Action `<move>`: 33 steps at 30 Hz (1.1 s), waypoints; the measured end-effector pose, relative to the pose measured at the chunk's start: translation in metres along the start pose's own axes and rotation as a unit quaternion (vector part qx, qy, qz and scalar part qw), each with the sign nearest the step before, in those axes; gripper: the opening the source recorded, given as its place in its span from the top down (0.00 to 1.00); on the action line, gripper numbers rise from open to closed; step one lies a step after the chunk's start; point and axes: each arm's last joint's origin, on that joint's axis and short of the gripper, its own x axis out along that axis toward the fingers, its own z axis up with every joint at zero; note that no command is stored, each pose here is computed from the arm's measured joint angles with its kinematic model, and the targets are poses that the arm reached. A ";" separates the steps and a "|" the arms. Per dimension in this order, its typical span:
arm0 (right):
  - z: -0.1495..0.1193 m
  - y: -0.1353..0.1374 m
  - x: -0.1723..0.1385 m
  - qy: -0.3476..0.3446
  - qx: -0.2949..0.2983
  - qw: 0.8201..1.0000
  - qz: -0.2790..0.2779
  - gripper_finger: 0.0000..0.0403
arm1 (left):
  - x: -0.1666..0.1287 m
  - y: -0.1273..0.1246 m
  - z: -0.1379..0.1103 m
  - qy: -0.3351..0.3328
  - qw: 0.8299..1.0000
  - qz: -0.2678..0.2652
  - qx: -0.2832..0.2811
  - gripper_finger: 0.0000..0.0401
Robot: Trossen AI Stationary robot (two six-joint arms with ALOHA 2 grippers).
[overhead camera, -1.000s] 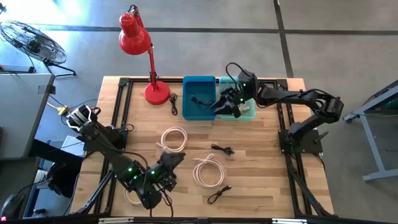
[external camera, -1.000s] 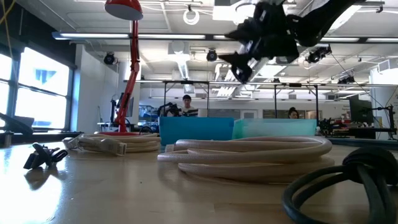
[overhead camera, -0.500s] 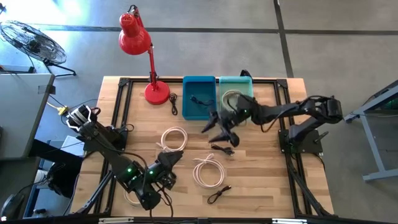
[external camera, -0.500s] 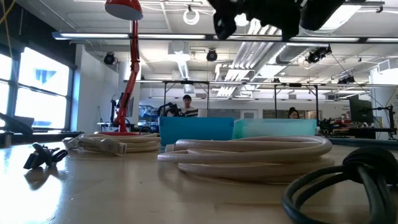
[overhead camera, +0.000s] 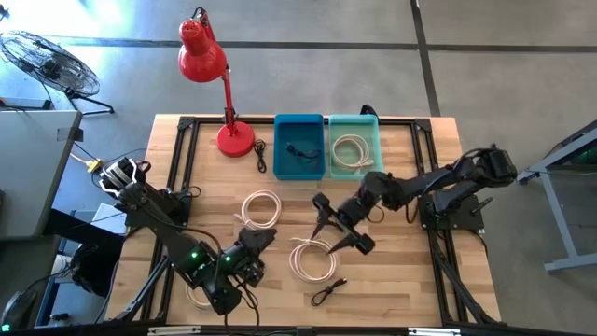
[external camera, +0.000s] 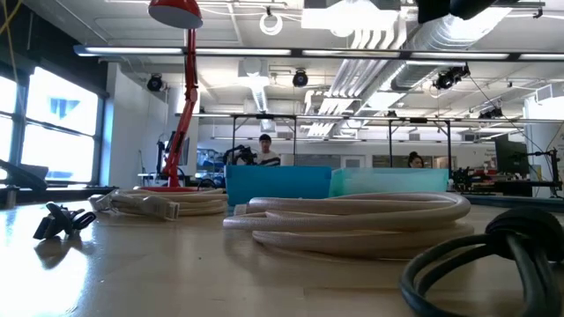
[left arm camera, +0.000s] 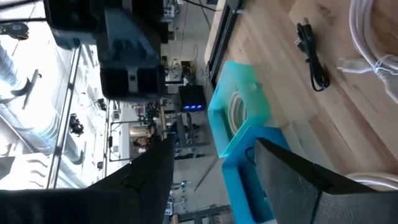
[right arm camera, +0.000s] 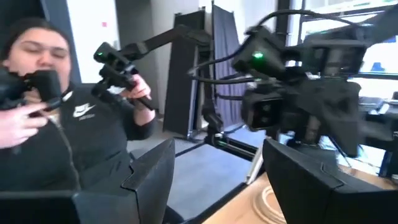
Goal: Pick & Place USB Port
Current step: Put the brown HDMI cable into the green bin
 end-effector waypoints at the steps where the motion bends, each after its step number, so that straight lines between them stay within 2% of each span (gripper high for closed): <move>1: 0.000 0.003 0.002 0.000 -0.008 1.000 0.001 0.41 | 0.000 0.000 0.000 0.000 1.000 0.000 0.000 0.46; 4: -0.001 0.011 0.009 -0.003 -0.026 0.999 -0.022 0.41 | 0.000 0.000 0.000 0.000 1.000 0.000 0.000 0.46; 8: 0.001 0.016 0.015 -0.011 -0.059 0.993 -0.097 0.42 | 0.000 0.000 0.000 0.000 1.000 0.000 0.002 0.46; 10: 0.001 0.017 0.016 -0.011 -0.063 0.991 -0.114 0.43 | 0.000 0.000 0.000 0.000 1.000 0.000 0.002 0.46; 18: 0.000 0.017 0.016 -0.006 -0.075 0.991 -0.115 0.58 | 0.000 0.000 0.000 0.000 1.000 0.000 0.002 0.46; 24: 0.001 0.017 0.016 -0.012 -0.078 0.990 -0.113 0.69 | 0.000 -0.001 0.001 -0.014 1.000 -0.020 -0.001 0.46; 33: 0.009 0.018 0.015 -0.053 -0.062 0.991 -0.108 0.83 | 0.000 -0.004 -0.001 -0.015 0.999 -0.033 -0.009 0.46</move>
